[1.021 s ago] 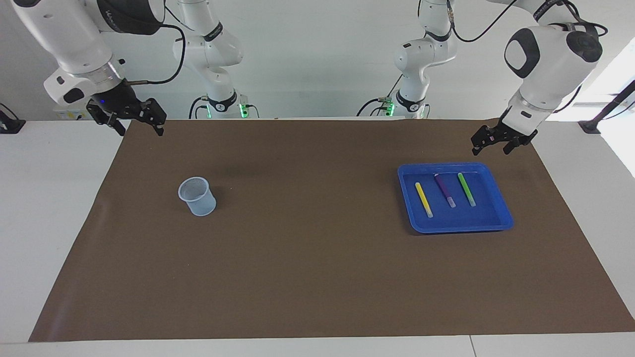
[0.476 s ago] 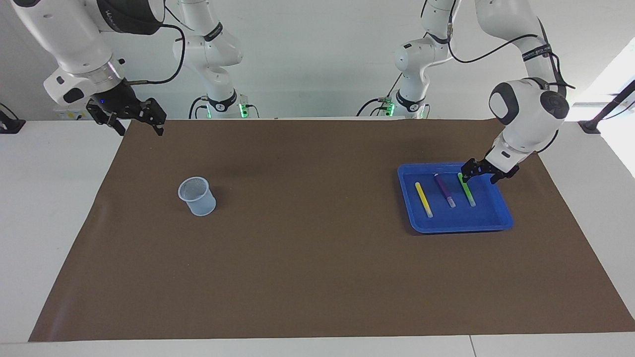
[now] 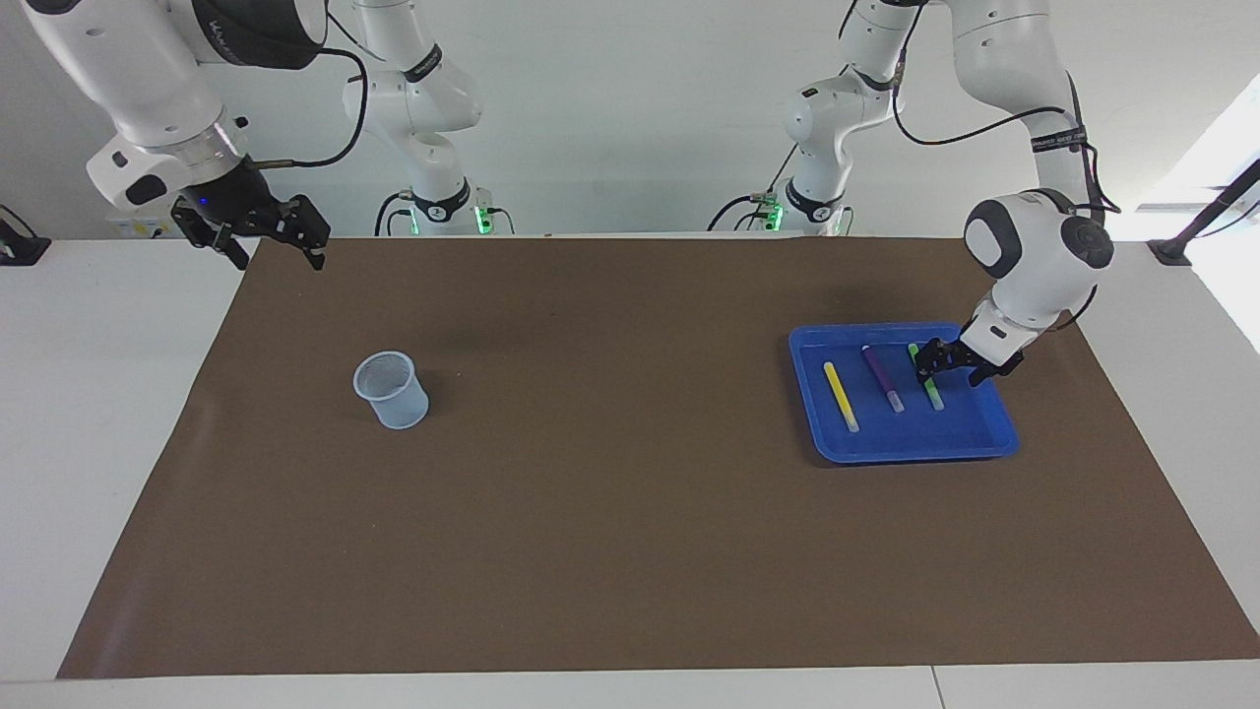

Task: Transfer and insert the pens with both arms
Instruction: 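Lower the left gripper into the blue tray and grasp the green pen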

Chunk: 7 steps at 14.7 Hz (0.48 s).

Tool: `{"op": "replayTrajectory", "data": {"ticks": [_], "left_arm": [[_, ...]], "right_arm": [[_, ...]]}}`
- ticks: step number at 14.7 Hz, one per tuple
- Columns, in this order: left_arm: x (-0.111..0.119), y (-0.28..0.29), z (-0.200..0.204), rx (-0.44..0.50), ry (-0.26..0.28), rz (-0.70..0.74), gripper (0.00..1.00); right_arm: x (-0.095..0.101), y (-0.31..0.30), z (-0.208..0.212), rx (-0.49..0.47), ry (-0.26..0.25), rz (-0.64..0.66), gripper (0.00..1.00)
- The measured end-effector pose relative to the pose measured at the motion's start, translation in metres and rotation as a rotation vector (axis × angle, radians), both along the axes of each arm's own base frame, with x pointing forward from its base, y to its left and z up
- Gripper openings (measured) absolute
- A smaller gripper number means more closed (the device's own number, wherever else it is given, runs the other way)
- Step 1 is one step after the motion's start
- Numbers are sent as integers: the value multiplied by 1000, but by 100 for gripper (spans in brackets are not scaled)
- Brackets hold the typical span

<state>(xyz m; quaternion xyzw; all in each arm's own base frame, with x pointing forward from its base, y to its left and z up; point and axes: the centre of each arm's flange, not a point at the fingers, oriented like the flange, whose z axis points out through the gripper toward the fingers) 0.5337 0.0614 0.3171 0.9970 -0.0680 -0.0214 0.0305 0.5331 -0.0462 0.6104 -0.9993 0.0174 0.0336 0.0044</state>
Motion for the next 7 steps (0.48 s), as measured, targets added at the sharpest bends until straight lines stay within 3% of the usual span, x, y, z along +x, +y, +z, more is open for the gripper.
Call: {"op": "replayTrajectory", "data": {"ticks": [7], "left_arm": [[0,-9,-17,-9,24,-16,78]], "right_arm": [[0,0,0,0,0,0,100]]}}
